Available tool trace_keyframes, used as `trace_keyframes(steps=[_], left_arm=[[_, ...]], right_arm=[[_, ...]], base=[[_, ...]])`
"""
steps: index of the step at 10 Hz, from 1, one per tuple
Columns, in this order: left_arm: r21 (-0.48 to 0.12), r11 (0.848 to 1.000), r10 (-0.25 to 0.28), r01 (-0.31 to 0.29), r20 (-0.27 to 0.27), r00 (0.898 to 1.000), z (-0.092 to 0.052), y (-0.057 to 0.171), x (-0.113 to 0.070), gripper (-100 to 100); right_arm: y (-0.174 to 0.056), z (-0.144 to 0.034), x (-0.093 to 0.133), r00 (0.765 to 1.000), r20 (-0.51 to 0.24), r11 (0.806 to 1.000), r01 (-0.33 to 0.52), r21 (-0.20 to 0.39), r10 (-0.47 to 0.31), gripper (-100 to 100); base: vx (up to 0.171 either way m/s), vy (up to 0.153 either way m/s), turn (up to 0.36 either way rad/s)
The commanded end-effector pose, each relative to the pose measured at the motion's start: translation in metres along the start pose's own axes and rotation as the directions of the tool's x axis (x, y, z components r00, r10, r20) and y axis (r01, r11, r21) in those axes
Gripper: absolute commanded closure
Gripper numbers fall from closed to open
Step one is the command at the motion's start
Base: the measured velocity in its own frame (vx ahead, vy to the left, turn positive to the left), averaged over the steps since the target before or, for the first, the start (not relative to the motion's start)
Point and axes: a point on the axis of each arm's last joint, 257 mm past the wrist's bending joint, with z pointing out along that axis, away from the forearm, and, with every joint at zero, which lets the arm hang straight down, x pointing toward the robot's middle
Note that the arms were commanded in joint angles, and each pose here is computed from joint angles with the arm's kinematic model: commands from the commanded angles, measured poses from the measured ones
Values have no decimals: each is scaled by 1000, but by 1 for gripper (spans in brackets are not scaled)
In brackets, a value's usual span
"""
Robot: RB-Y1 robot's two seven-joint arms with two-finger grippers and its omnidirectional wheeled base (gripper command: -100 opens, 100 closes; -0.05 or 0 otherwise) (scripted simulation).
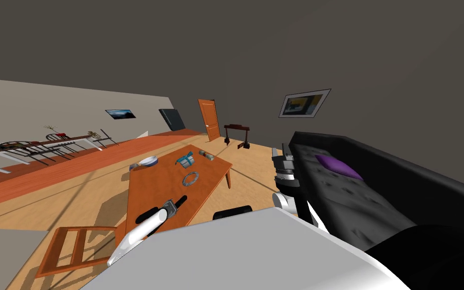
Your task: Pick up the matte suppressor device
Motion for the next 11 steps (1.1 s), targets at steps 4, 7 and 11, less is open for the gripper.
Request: trace_keyframes(steps=[4,7,11], left_arm=[[0,1000,0,0,0,1000,0,0,0,100],[1,1000,0,0,0,1000,0,0,0,0],[-2,1000,-1,1,2,1000,-5,-9,-5,0]], right_arm=[[0,0,0,1000,0,1000,0,0,0,0],[0,0,0,1000,0,1000,0,0,0,0],[0,0,0,1000,0,1000,0,0,0,0]], base=[[4,5,-1],[0,0,0],[-24,-35,-4]])
